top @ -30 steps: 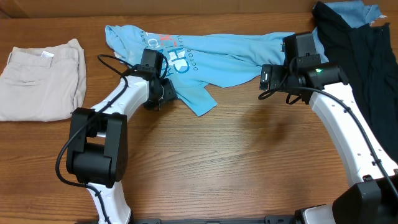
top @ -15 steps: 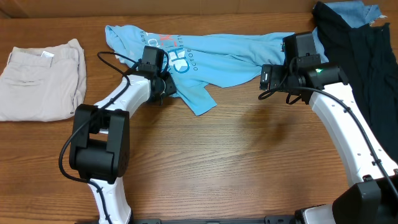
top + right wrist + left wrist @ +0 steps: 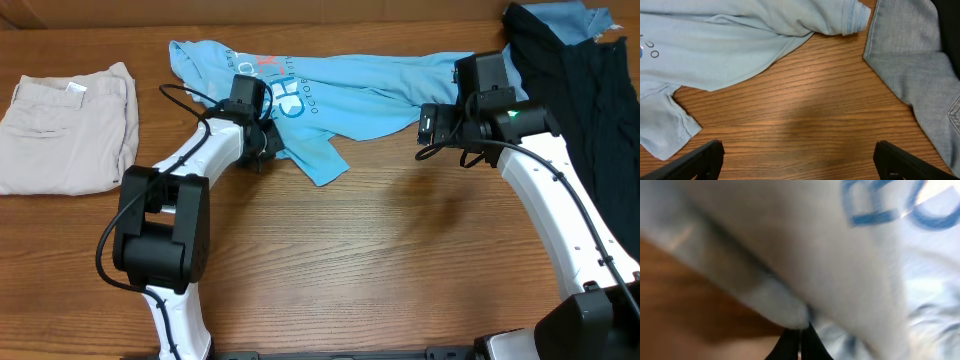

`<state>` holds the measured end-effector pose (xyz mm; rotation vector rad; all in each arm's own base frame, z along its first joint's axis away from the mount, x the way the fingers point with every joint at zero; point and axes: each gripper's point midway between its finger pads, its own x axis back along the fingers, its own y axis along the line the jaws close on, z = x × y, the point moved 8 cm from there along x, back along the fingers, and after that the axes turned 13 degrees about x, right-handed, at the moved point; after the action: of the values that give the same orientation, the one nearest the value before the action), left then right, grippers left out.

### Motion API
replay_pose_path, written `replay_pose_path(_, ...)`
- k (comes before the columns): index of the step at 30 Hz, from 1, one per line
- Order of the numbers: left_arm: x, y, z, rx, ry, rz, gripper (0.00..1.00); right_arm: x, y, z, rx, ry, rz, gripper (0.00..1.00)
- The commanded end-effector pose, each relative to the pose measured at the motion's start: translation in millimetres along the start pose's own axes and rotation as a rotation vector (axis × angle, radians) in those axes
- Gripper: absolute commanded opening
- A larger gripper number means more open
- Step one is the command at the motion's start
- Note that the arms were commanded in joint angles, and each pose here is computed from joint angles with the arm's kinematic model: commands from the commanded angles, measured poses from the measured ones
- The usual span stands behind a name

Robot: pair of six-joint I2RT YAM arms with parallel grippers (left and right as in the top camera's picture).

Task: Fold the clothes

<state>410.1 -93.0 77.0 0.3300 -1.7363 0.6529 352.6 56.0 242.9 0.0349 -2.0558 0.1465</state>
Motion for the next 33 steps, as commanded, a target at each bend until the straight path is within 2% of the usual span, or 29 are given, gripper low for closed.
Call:
replay_pose_path(1, 11.5, 27.2, 4.1, -0.022, -0.03, -0.168, 0.04, 9.2, -2.4, -5.1, -0.011, -0.036, 0.007, 1.0)
replay_pose_path(7, 95.3, 83.2, -17.4, 0.063, -0.168, -0.397, 0.04, 9.3, -2.4, -5.3, -0.011, -0.037, 0.006, 1.0)
replay_pose_path(13, 150.6, 134.3, -30.1, 0.222, -0.193, -0.432, 0.04, 9.2, -2.4, -5.5, -0.011, -0.039, 0.006, 1.0)
replay_pose_path(17, 162.7, 157.9, -32.4, 0.288, -0.174, -0.46, 0.04, 7.3, 0.0, -5.6, -0.01, -0.035, -0.017, 1.0)
replay_pose_path(21, 161.9, 157.6, -31.3, 0.273, -0.167, -0.465, 0.04, -3.8, 4.2, -5.3, 0.001, -0.012, -0.046, 1.0)
replay_pose_path(33, 161.3, 155.6, -33.1, 0.265, -0.176, -0.453, 0.04, -92.4, 18.2, 13.9, 0.045, 0.209, -0.079, 1.0)
